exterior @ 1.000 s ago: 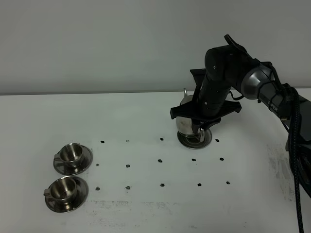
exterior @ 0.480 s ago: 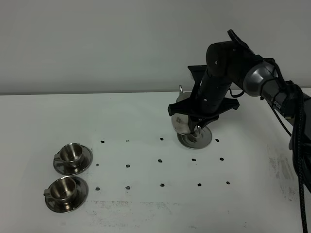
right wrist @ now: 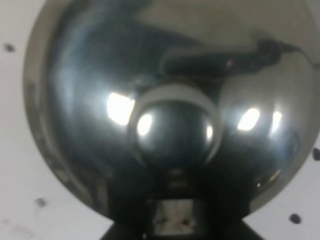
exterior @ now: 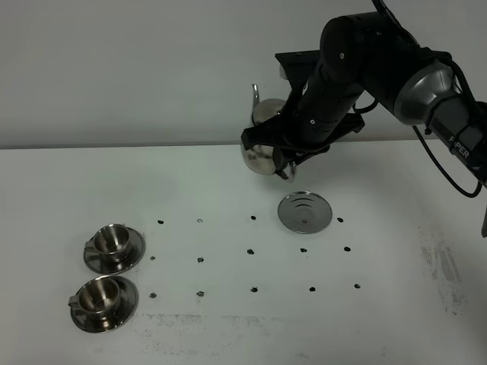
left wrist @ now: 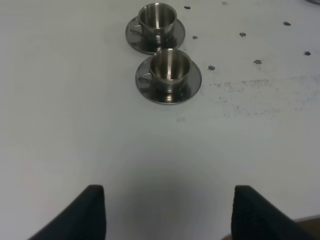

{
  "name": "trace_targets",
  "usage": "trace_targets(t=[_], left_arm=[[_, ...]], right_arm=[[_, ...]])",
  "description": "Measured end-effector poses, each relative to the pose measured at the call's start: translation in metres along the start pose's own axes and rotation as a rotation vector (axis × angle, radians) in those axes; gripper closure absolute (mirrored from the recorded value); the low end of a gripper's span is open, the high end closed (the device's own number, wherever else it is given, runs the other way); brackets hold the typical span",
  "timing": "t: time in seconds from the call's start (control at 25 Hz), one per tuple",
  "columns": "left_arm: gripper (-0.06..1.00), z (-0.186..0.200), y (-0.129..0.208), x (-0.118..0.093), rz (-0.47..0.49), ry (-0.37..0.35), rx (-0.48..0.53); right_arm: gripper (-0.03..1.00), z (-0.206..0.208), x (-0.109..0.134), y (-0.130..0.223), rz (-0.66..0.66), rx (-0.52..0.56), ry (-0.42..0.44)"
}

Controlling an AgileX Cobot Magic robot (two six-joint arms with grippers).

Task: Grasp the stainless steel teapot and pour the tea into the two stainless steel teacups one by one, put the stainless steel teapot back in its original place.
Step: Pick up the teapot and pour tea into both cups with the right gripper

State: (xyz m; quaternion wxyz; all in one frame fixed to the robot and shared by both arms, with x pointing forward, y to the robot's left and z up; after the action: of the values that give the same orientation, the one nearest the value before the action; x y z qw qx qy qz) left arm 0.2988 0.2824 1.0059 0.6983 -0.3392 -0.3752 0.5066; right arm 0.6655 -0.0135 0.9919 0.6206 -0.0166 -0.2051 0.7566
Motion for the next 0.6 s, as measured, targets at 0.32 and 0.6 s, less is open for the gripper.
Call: trace_targets(t=[0.32, 0.6], left_arm=[[0.4, 0.0, 0.0, 0.0, 0.0, 0.0, 0.0], [0.4, 0.0, 0.0, 0.0, 0.0, 0.0, 0.0]], right_arm=[[0.79, 0.0, 0.039, 0.018, 0.093, 0.015, -0.027], [0.79, 0.0, 0.04, 0.027, 0.126, 0.026, -0.004]])
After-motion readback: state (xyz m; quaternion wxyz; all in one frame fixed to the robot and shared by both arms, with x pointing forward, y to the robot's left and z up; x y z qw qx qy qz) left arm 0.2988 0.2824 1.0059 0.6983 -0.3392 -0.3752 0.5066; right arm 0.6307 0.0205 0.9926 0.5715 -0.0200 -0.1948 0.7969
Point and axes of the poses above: a point on each arm's last joint axis where the gripper is mounted, z pointing back along that axis away from the gripper, x along the wrist's bending axis when the last joint is at zero, y = z × x, the point moved 7 cm from there along -z, pointing out along that axis toward the gripper, and after that the axes turned 11 degrees about -z, right-handed, at the moved point
